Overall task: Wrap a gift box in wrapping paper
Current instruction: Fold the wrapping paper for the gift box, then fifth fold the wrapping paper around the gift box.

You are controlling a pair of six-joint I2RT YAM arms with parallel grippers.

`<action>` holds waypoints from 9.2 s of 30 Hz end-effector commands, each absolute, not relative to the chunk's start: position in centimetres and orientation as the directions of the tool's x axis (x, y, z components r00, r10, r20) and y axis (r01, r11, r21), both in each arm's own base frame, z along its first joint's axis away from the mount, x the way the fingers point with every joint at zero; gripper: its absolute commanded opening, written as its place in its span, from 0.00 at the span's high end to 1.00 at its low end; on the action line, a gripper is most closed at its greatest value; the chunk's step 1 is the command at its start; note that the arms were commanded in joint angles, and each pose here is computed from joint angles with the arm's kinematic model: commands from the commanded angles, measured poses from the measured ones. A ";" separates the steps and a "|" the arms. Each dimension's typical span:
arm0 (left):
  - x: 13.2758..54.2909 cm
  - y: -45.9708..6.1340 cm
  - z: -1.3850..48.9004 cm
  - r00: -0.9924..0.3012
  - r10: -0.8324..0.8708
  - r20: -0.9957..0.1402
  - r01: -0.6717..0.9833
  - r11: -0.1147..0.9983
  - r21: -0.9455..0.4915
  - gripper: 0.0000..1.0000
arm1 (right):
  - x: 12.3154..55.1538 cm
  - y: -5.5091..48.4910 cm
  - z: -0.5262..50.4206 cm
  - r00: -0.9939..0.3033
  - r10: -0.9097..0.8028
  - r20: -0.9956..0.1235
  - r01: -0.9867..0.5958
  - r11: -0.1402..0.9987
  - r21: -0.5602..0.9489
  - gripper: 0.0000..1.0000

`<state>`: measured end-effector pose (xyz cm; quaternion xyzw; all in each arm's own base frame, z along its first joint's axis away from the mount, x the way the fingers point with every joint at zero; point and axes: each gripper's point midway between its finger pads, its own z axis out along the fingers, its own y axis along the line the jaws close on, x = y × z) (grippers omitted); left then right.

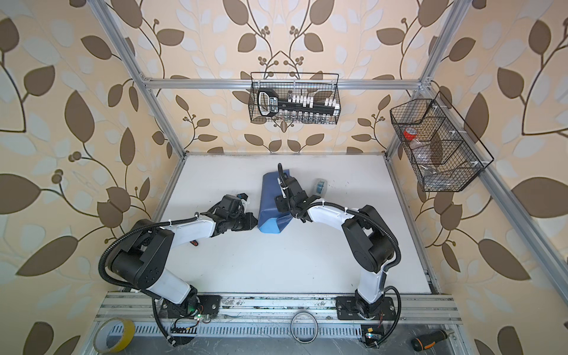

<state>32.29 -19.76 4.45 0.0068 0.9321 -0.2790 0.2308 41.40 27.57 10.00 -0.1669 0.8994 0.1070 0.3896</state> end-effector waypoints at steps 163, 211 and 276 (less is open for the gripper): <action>27.7 -24.9 9.1 -0.876 -0.153 -0.458 0.179 0.777 -0.603 0.43 | 30.7 23.5 12.8 -0.701 -0.037 -0.712 -0.360 0.881 0.308 0.30; 29.8 -28.0 1.6 -0.880 0.217 -0.422 0.285 0.953 -0.103 0.87 | 28.3 20.8 6.1 -0.789 0.021 -0.614 -0.291 0.868 0.403 0.32; 30.7 -27.4 0.7 -0.883 0.279 -0.377 0.306 0.952 -0.013 0.68 | 27.5 24.2 1.9 -0.812 0.149 -0.565 -0.222 0.815 0.535 0.74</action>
